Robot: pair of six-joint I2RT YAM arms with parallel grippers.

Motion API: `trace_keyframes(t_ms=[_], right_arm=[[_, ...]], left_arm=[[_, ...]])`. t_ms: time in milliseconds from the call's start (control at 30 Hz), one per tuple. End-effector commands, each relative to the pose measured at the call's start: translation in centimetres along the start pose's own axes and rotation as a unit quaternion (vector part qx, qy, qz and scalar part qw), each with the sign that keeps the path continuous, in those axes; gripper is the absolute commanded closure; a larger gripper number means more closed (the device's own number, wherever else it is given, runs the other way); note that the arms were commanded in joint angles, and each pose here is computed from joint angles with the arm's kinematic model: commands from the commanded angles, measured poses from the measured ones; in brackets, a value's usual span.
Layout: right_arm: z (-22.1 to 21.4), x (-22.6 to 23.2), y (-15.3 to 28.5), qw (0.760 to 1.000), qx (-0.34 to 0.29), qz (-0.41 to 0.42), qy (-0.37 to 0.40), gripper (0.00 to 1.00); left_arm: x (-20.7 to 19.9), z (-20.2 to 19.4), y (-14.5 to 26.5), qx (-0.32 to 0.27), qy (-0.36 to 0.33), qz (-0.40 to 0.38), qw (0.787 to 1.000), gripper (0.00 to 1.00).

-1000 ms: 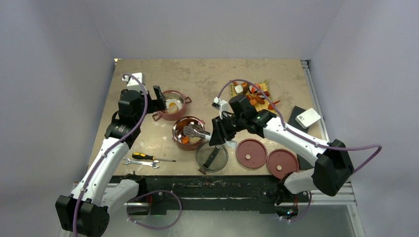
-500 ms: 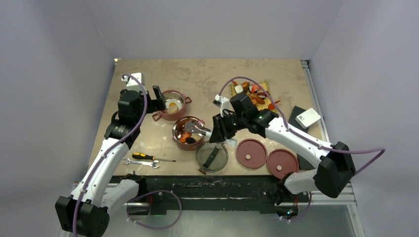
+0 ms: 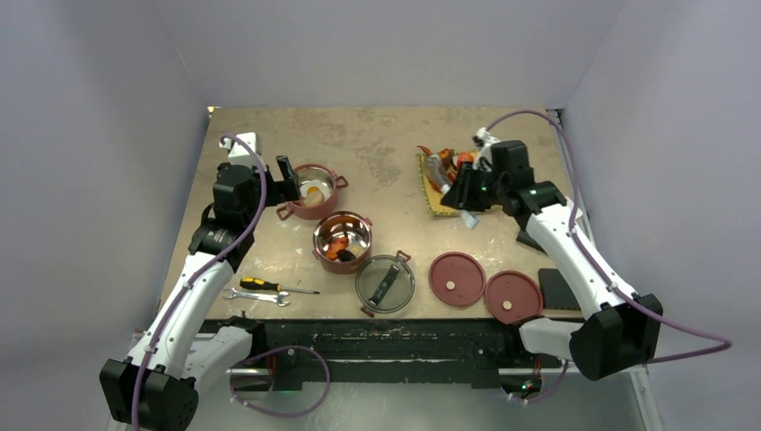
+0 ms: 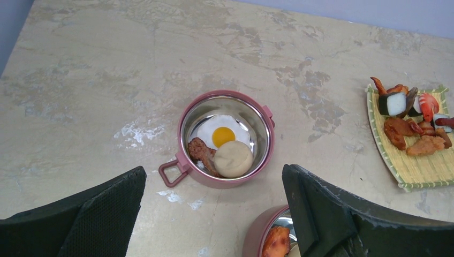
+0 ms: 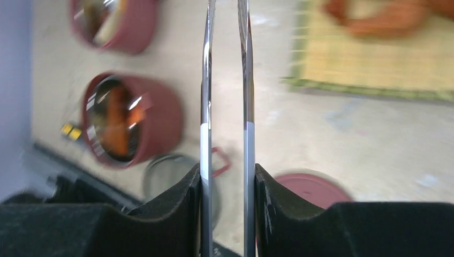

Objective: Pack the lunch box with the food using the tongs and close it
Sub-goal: Place the fake food in the packing box, then pick up the fake food from the plate.

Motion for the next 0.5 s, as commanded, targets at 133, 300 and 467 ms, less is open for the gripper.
trace_keyframes(t_ms=[133, 300, 467], right_arm=[[0.3, -10.7, 2.5, 0.980, -0.028, -0.190, -0.058, 0.60], [0.8, -13.3, 2.5, 0.965, -0.038, -0.256, -0.048, 0.58], [0.5, -14.9, 1.8, 0.954, -0.017, -0.296, -0.039, 0.57]], left_arm=[[-0.3, 0.9, 0.2, -0.019, 0.002, -0.008, 1.000, 0.01], [-0.3, 0.8, 0.1, -0.016, 0.001, -0.008, 1.000, 0.01], [-0.4, 0.7, -0.1, -0.012, 0.001, -0.009, 1.000, 0.01]])
Point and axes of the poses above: each gripper's point midway between its finger pads, its own y axis back along the fingers, its own x axis along the line the jaws close on, z = x × y, the point moved 4 cm from there along y, back along the fingers, and after that the axes turned 1 degree about y, right-handed, at the moved point
